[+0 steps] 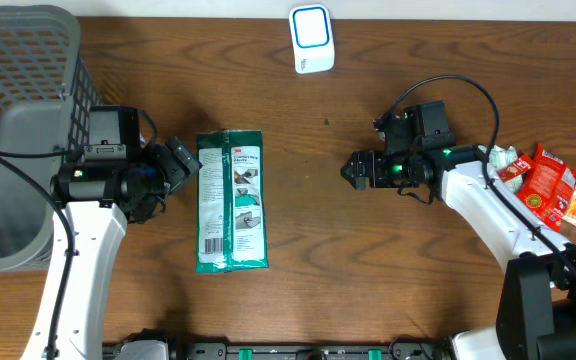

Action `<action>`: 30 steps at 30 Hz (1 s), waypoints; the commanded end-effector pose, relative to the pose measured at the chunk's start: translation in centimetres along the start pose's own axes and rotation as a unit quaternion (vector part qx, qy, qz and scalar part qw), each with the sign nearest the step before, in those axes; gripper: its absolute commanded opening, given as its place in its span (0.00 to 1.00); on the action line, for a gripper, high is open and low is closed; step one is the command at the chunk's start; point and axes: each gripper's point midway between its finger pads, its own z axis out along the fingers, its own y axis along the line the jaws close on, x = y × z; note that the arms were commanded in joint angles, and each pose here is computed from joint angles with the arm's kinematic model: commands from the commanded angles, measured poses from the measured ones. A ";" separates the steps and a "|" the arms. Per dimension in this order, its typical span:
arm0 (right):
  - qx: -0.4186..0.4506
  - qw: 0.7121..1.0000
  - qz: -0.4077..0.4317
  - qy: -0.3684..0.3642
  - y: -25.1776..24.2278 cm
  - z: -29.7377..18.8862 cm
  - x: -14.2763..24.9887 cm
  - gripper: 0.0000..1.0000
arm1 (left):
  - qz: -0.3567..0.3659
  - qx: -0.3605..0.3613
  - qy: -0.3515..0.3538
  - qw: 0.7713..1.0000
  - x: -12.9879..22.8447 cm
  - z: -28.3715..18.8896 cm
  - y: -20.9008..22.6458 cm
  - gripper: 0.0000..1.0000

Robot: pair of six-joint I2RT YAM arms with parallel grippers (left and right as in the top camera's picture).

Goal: Scan the item barcode

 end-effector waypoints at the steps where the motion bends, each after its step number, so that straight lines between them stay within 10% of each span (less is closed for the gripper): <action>1: 0.005 1.000 0.001 -0.001 -0.1 0.0 0.1 0.93 | 0.003 0.001 -0.012 1.000 -0.6 -0.6 -0.2 0.98; 6: 0.006 1.000 0.001 -0.001 -0.1 0.0 0.1 0.93 | 0.035 -0.014 -0.009 0.999 -0.4 -0.4 0.3 0.88; 12: 0.005 1.000 0.001 -0.002 0.0 0.0 0.0 0.93 | 0.062 -0.073 0.013 0.995 1.0 2.8 2.3 0.09; 16: 0.005 1.000 -0.001 -0.004 0.0 0.0 0.0 0.85 | 0.078 -0.090 0.039 0.992 2.0 5.0 2.7 0.08; 18: 0.004 1.000 -0.010 -0.005 0.0 0.0 -0.1 0.78 | 0.076 -0.098 0.050 0.991 2.2 5.7 3.0 0.25; 20: 0.004 1.000 -0.011 -0.007 0.1 0.0 -0.2 0.71 | 0.076 -0.090 0.060 0.991 2.4 6.3 2.7 0.08; 30: 0.004 1.000 -0.012 -0.006 0.1 0.0 -0.2 0.74 | 0.152 -0.128 0.078 0.977 2.0 11.4 3.4 0.07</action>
